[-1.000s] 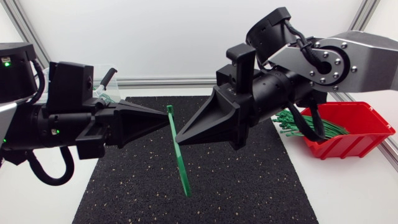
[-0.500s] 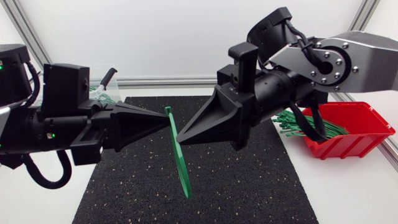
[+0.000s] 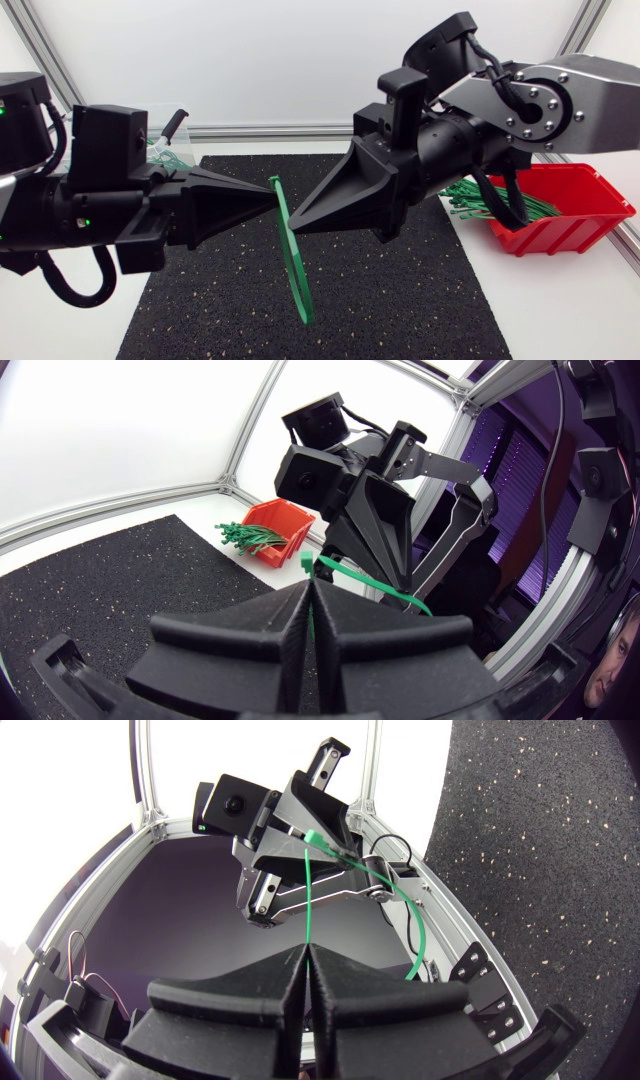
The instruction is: Take a green cable tie from the red box, thread the tail through the head to close it, then place it in the transparent bin on the left.
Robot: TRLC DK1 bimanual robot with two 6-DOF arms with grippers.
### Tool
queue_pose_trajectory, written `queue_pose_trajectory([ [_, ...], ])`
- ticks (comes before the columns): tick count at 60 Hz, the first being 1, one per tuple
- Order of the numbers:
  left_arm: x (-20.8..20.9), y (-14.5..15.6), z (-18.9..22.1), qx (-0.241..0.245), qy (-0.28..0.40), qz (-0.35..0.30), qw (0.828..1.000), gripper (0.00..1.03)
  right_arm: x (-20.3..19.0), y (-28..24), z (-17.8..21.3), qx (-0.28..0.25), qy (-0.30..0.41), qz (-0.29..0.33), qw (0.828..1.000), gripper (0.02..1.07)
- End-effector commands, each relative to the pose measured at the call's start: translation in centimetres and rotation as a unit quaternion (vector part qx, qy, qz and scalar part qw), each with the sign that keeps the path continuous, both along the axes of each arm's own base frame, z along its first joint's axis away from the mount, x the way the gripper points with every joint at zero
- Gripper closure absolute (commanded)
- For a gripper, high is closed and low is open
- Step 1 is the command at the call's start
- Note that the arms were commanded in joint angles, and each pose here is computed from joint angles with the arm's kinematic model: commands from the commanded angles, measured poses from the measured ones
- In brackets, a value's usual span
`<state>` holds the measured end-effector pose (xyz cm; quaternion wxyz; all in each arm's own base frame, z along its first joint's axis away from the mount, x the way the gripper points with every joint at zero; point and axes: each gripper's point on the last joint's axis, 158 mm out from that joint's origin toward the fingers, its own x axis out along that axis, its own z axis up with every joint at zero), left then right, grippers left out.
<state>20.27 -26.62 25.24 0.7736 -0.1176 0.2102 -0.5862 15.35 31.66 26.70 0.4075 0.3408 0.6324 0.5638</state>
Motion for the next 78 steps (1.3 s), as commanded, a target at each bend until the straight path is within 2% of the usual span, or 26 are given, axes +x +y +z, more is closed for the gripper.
queue_pose_trajectory([
  [1,-0.2,0.0,-0.5,0.001,0.011,0.001,1.000,1.00,-0.4,0.1,-0.7,-0.008,0.021,0.006,1.000,1.01],
  [78,-0.5,0.2,0.0,-0.003,0.004,0.003,1.000,1.00,0.2,-0.1,-1.6,-0.011,0.025,-0.003,1.000,1.01],
])
